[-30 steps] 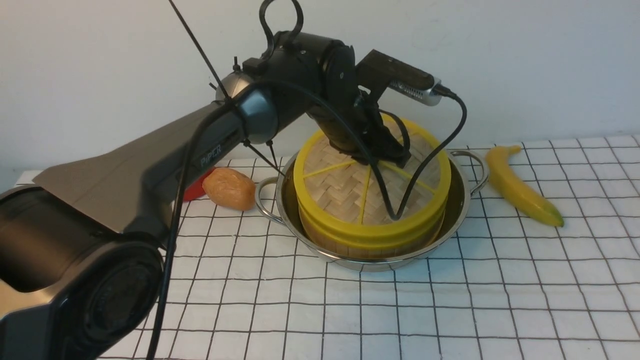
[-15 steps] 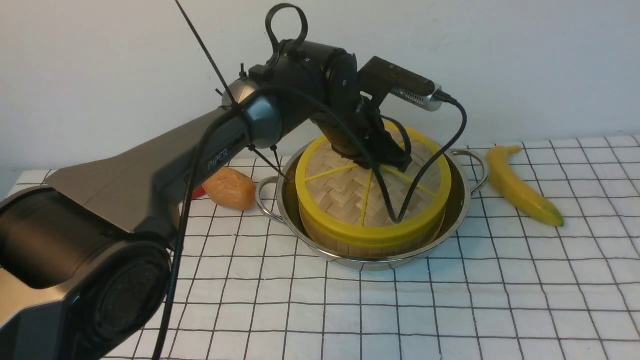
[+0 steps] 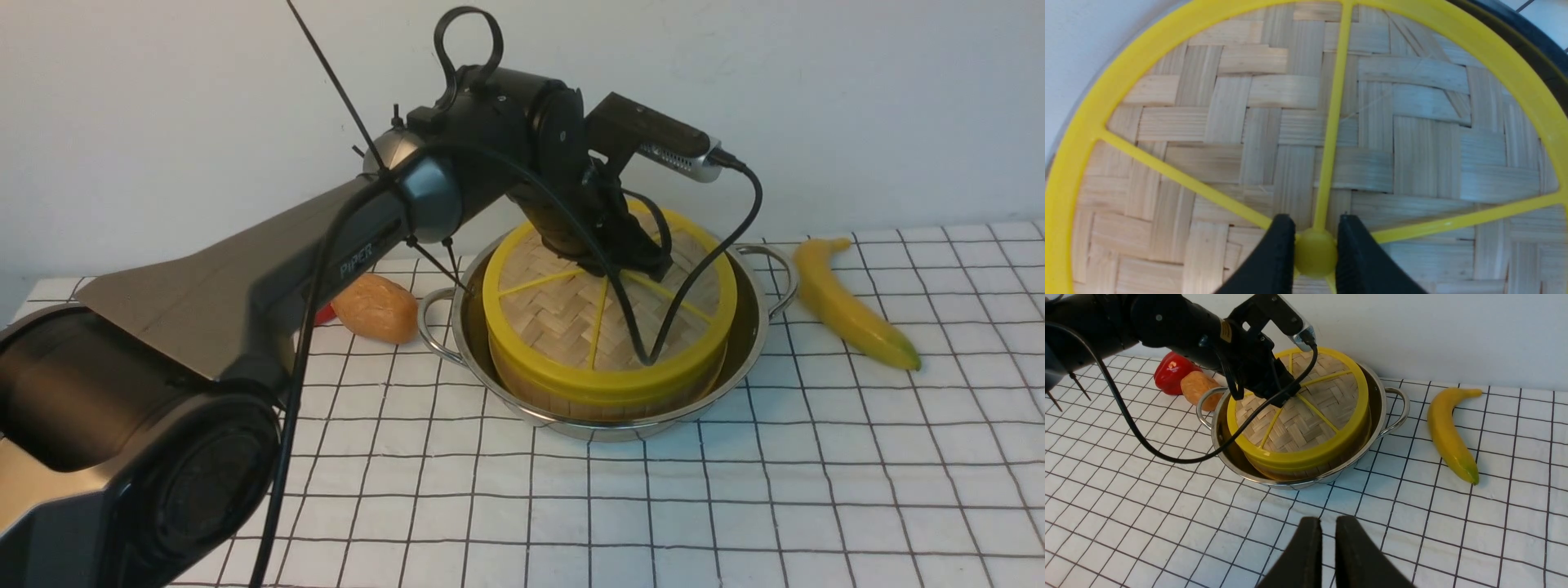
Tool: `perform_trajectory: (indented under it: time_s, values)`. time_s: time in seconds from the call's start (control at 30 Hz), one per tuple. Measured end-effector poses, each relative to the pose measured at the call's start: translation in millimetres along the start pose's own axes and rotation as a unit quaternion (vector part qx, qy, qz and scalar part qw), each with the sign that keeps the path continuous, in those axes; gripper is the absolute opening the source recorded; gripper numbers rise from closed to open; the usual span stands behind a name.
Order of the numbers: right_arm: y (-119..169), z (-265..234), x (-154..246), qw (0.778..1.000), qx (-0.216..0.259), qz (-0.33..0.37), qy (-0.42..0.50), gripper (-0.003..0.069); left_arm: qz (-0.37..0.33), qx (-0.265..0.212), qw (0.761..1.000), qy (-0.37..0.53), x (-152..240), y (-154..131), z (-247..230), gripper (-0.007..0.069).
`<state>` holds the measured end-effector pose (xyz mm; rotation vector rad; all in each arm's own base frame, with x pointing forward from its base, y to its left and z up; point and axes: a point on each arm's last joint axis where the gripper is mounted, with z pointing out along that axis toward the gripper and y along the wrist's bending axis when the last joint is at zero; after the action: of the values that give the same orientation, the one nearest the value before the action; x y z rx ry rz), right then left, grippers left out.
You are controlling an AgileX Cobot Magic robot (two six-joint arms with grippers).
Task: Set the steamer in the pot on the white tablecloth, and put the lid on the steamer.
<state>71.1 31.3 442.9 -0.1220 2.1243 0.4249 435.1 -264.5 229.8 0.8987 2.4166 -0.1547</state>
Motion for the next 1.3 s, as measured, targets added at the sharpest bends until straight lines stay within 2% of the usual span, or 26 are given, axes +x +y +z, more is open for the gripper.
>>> perform_trajectory:
  time_s: [0.23, 0.33, 0.43, 0.6, 0.67, 0.8, 0.9, 1.07, 1.17, 1.2, 1.27, 1.3]
  values:
    - [0, 0, 0, 1.0, 0.0, 0.0, 0.0, 0.0074, -0.001, 0.001, 1.0, 0.0, 0, 0, 0, 0.012]
    - [0, 0, 0, 1.0, 0.0, 0.0, 0.0, 0.0074, -0.001, 0.001, 1.0, 0.001, 0, 0, 0, 0.0144]
    - [0, 0, 0, 1.0, 0.0, 0.0, 0.0, 0.0075, -0.001, 0.001, 1.0, 0.002, 0, 0, 0, 0.0237]
    - [0, 0, 0, 1.0, 0.0, 0.0, 0.0, 0.0075, -0.001, 0.001, 1.0, 0.002, 0, 0, 0, 0.0434]
    - [0, 0, 0, 1.0, 0.0, 0.0, 0.0, 0.0075, -0.001, 0.001, 1.0, 0.002, 0, 0, 0, 0.0484]
    - [0, 0, 0, 1.0, 0.0, 0.0, 0.0, 0.0078, 0.004, -0.006, 1.0, -0.007, -3, 1, -9, 0.0538]
    - [0, 0, 0, 1.0, 0.0, 0.0, 0.0, 0.008, 0.01, -0.018, 0.999, -0.028, -11, 4, -29, 0.0539]
    - [0, 0, 0, 1.0, 0.0, -0.002, 0.0, 0.0086, 0.016, -0.033, 0.998, -0.049, -19, 7, -67, 0.047]
    - [0, 0, 0, 1.0, 0.003, -0.017, 0.0, 0.0092, 0.028, -0.055, 0.997, -0.035, -18, 11, -100, 0.0281]
    - [-1, 0, 0, 1.0, 0.005, -0.022, 0.0, 0.0092, 0.032, -0.064, 0.997, -0.03, -17, 12, -107, 0.0241]
    - [-3, 0, 0, 0.999, 0.016, -0.047, -0.001, 0.0095, 0.041, -0.087, 0.995, -0.022, -15, 16, -133, 0.0075]
    - [-4, 0, 0, 0.998, 0.021, -0.059, -0.001, 0.0095, 0.041, -0.092, 0.995, -0.02, -14, 17, -142, 0.0038]
